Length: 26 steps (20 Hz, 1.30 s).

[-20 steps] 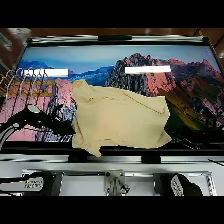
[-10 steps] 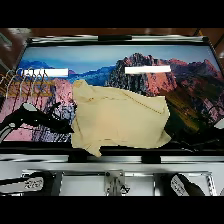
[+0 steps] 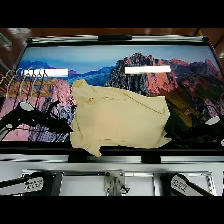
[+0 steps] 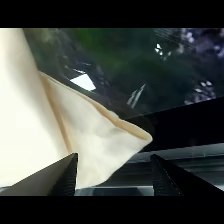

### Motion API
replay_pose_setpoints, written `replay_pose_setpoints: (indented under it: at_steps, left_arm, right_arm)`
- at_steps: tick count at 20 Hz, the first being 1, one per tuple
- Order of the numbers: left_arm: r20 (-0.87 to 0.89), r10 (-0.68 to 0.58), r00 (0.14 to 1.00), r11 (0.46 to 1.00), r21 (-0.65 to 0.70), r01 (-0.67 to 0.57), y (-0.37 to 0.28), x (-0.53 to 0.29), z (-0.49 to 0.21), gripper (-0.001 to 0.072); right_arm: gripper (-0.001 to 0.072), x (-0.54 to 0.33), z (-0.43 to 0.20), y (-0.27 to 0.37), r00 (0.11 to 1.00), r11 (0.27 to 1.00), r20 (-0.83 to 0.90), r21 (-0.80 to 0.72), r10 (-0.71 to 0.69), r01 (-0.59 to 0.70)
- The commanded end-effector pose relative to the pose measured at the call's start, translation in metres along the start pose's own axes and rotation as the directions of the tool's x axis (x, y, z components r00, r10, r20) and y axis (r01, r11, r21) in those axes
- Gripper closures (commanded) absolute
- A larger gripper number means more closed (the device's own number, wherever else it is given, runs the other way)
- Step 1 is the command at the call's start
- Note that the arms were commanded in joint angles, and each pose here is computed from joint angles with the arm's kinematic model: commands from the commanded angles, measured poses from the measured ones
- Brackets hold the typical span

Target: Fold the shirts.

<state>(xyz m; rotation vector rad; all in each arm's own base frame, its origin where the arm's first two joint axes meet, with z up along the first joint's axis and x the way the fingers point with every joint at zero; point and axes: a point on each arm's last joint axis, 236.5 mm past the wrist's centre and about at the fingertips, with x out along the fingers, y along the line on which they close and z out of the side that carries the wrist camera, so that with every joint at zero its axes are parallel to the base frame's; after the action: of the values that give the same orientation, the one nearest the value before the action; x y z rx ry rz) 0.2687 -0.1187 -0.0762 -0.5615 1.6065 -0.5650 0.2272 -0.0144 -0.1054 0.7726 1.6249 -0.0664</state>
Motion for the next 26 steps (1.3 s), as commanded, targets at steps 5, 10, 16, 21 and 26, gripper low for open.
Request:
replay_pose_setpoints:
  at_steps: [5, 10, 16, 21, 26]
  left_arm:
    - [0.000, -0.017, 1.000, 1.000, -0.002, 0.017, -0.005, -0.001, 0.000, 0.0671]
    - [0.001, -0.017, 1.000, 1.000, -0.001, 0.017, -0.004, -0.001, 0.000, 0.0672]
    - [0.276, -0.011, 0.961, 0.952, 0.298, -0.075, -0.080, -0.103, 0.072, 0.0674]
    - [0.858, -0.330, 0.394, 0.671, 0.507, -0.541, -0.320, -0.397, 0.061, 0.0672]
    - [0.751, -0.645, -0.142, 0.586, 0.366, -0.723, -0.447, -0.551, -0.113, 0.0673]
  right_arm:
    - [0.0456, 0.005, 0.030, -0.005, 0.994, 0.998, 0.112, 0.063, -0.012, 0.005]
    - [0.0636, 0.005, 0.019, 0.002, 0.998, 1.000, 0.065, 0.004, 0.015, -0.015]
    - [0.0637, -0.136, 0.057, 0.091, 0.887, 0.920, 0.421, -0.391, 0.190, -0.012]
    - [0.0637, -0.467, -0.016, 0.220, 0.152, 0.791, 0.873, -0.485, 0.464, 0.373]
    - [0.0637, -0.587, -0.149, 0.256, -0.211, 0.762, 0.801, -0.398, 0.560, 0.511]
